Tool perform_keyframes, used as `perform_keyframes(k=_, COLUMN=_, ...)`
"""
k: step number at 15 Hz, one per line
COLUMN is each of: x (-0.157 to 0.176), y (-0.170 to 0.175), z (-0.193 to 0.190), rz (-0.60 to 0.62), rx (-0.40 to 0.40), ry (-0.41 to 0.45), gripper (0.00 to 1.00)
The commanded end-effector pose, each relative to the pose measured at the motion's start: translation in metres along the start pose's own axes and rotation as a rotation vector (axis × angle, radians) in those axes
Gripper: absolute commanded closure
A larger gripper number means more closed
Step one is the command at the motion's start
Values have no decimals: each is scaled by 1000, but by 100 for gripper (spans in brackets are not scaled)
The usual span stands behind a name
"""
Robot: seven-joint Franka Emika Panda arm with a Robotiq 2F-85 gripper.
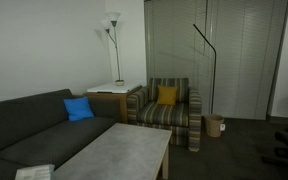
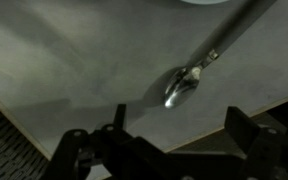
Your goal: Pick the spoon on the table and put it in the mug
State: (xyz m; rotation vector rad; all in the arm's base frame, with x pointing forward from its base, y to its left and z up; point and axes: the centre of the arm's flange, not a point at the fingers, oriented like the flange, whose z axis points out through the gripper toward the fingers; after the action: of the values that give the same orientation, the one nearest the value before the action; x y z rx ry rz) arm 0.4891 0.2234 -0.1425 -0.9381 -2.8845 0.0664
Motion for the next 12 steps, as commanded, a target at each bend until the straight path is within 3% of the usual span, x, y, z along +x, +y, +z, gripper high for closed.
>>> perform_keyframes(k=1, x=-12, y=-18, z=33, rz=90, rx=-83, ry=-2, gripper=0)
perform_keyframes(k=7, x=-27, y=-38, z=47, rz=207, rx=-132, ry=-6, gripper=0)
perform_keyframes(k=12, x=-42, y=-61, z=47, rz=319, rx=-96, ry=-27, gripper=0)
